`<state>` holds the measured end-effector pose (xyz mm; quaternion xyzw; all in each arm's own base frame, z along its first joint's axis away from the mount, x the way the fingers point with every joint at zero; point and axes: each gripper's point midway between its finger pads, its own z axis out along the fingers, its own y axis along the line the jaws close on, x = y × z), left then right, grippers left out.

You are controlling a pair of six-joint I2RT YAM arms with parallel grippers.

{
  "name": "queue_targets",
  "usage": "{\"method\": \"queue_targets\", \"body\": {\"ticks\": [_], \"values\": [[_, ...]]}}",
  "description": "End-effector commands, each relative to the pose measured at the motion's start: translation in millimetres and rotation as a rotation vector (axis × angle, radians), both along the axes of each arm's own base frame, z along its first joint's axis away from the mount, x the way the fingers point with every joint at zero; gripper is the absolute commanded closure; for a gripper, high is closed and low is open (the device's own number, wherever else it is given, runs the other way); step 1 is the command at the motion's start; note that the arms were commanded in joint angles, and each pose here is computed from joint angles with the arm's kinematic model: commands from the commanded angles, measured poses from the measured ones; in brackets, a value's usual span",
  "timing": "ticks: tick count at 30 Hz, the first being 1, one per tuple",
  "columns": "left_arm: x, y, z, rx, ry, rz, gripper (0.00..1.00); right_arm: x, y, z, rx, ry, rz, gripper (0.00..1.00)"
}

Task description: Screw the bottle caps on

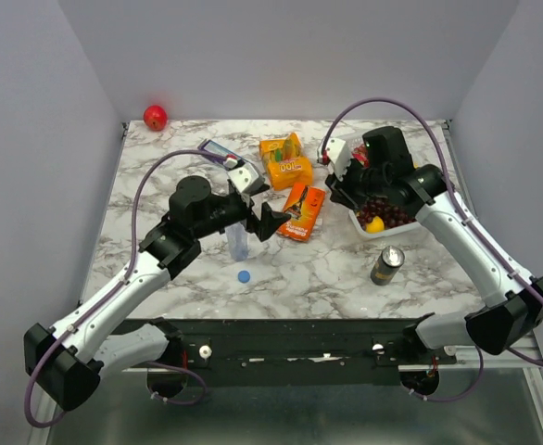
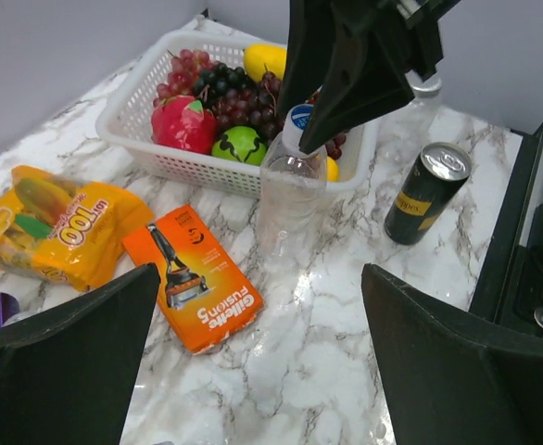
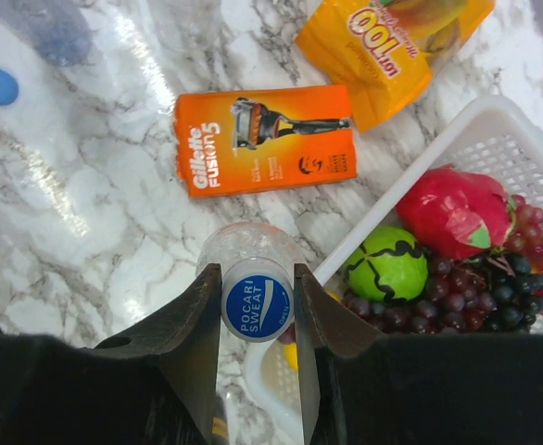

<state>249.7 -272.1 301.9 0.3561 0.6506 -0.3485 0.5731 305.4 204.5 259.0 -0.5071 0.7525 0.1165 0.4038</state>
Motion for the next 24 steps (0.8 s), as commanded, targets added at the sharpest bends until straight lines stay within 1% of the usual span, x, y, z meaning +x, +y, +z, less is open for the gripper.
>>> {"method": "queue_targets", "body": {"ticks": [1, 3, 8, 13, 15, 20, 24], "values": [[3, 14, 8, -0.003, 0.06, 0.034, 0.01, 27, 1, 1, 0.048, -0.075, -0.006, 0.99], [10, 19, 9, -0.004, 0.06, 0.057, 0.01, 33, 1, 0, 0.069, -0.086, -0.021, 0.99], [30, 32, 15, -0.013, 0.046, 0.116, 0.01, 39, -3, -17, 0.106, -0.015, -0.043, 1.0], [44, 40, 18, -0.013, 0.037, 0.149, 0.01, 43, -1, -25, 0.102, -0.017, -0.04, 0.99], [48, 44, 20, -0.012, 0.03, 0.163, 0.01, 45, -1, -28, 0.095, -0.013, -0.042, 0.94], [52, 47, 17, -0.017, 0.038, 0.174, 0.01, 48, -1, -36, 0.084, 0.003, -0.043, 0.91], [54, 48, 15, -0.018, 0.046, 0.178, 0.01, 50, 0, -40, 0.077, 0.014, -0.047, 0.83]]}}
